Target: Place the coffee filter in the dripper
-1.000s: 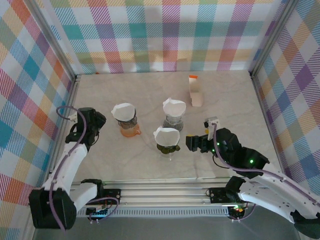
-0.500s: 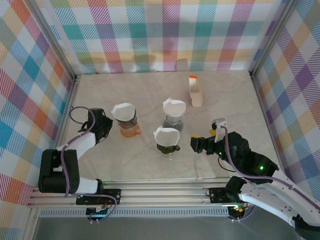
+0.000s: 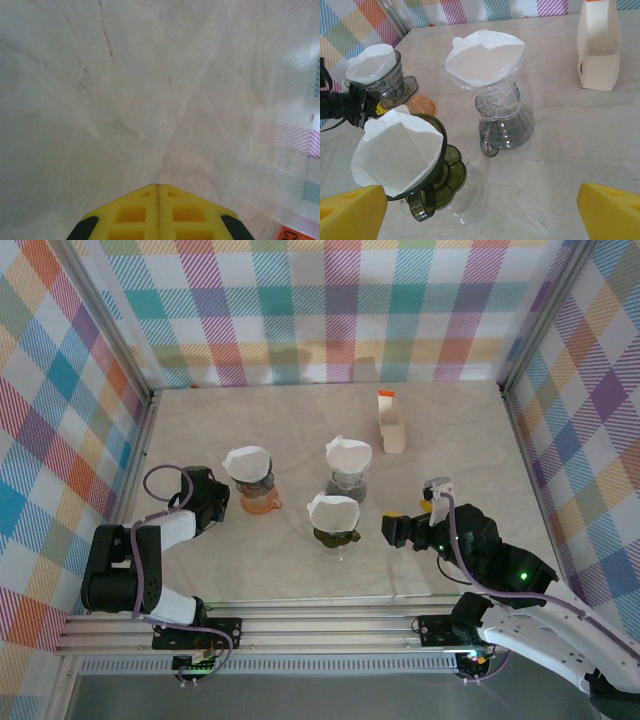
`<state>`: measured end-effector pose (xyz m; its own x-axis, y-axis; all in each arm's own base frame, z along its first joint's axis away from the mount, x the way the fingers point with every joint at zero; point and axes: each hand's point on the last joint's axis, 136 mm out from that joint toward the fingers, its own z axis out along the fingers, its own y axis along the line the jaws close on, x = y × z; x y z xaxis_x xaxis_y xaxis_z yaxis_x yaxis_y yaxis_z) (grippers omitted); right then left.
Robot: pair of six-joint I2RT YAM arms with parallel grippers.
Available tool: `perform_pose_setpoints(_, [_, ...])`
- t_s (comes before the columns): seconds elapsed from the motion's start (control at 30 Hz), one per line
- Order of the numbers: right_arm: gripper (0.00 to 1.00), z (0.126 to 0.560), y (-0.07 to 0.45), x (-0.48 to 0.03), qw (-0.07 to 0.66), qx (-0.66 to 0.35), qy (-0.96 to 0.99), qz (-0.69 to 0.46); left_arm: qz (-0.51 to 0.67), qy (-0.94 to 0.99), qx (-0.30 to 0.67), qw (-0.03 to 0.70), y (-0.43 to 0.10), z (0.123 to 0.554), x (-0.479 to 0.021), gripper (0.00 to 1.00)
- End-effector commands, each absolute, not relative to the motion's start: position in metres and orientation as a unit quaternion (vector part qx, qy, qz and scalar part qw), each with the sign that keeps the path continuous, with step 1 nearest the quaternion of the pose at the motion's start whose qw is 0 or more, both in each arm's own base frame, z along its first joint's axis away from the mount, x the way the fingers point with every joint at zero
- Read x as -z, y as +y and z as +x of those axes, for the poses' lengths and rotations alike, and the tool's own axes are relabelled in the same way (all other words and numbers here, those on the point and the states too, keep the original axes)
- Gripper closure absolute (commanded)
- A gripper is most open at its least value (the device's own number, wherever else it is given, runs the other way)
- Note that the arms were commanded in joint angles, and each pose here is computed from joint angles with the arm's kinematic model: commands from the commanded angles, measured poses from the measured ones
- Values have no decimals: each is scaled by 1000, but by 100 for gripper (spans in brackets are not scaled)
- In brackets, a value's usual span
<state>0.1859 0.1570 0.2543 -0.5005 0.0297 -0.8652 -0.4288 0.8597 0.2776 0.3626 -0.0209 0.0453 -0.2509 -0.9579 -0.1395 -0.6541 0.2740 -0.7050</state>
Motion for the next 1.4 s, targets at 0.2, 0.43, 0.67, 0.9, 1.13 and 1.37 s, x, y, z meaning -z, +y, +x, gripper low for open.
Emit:
perform_pose_setpoints(0.2, [3, 186, 152, -269, 500, -237, 825, -113, -542, 731, 308, 278, -42, 369, -41, 100])
perform_pose_setpoints(0.43, [3, 187, 149, -269, 504, -231, 825, -110, -525, 744, 307, 278, -56, 369, -42, 100])
perform_pose_setpoints(0.67, [2, 186, 149, -271, 504, -232, 824, -110, -517, 749, 311, 273, -67, 370, -38, 100])
perform_pose_setpoints(0.9, [3, 186, 150, -266, 498, -235, 828, -108, -495, 760, 324, 268, -89, 375, -39, 100])
perform_pose_setpoints(1.13, [2, 185, 151, -264, 494, -240, 829, -103, -481, 769, 323, 270, -94, 374, -44, 100])
perform_pose_setpoints(1.37, [2, 185, 152, -262, 488, -240, 833, -100, -512, 775, 243, 280, -58, 342, -46, 100])
